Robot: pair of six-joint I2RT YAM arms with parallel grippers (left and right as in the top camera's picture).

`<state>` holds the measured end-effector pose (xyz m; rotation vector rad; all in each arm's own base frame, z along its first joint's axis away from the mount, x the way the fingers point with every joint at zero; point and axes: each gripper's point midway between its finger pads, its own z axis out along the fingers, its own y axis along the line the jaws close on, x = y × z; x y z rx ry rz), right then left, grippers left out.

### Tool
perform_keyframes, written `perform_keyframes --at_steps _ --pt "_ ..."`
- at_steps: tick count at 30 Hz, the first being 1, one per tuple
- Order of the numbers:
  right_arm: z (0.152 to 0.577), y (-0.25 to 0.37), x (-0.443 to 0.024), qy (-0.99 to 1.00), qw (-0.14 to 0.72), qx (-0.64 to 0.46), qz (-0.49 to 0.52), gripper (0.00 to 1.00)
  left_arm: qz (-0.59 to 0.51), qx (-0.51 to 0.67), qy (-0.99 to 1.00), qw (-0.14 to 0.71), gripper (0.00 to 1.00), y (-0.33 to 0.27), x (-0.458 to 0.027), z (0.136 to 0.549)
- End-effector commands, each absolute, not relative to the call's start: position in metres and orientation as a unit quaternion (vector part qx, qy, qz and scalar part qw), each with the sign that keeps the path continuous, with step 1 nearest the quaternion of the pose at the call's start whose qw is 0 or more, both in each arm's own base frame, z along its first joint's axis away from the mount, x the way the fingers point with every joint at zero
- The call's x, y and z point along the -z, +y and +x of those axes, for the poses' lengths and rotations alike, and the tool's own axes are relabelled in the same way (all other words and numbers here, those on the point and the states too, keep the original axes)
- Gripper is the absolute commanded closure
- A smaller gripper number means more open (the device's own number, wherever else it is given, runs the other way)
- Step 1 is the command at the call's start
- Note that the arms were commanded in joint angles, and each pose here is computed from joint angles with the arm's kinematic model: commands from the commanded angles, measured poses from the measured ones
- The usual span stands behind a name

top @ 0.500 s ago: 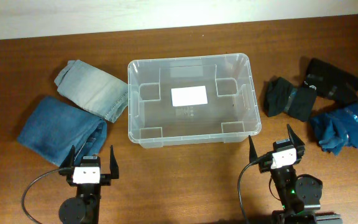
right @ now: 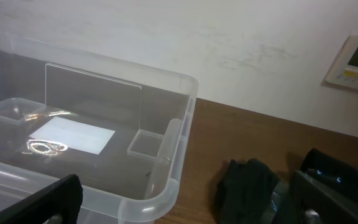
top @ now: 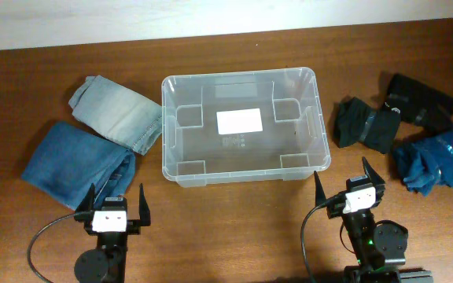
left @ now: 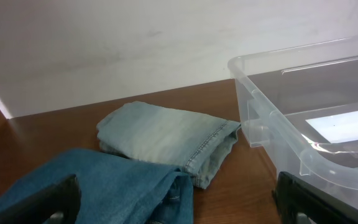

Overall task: Pack container
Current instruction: 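Move the right gripper toward the dark clothes on the right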

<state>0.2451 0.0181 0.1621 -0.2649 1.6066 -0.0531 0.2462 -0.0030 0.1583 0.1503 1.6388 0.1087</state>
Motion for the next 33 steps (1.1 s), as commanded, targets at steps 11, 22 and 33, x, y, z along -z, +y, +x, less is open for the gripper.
perform_keyframes --at_steps 11,22,33 --pt "0.244 0.023 -0.16 0.718 0.685 0.01 -0.121 0.02 0.076 -0.046 0.732 0.675 0.01 -0.006 -0.155 0.246" --pt "0.244 0.023 -0.16 0.718 0.685 0.008 -0.122 0.02 0.076 -0.046 0.732 0.675 0.01 -0.006 -0.155 0.246" --pt "0.237 -0.015 -0.183 0.746 0.664 0.017 0.033 0.02 0.056 -0.031 0.725 0.686 0.01 -0.005 -0.176 0.243"
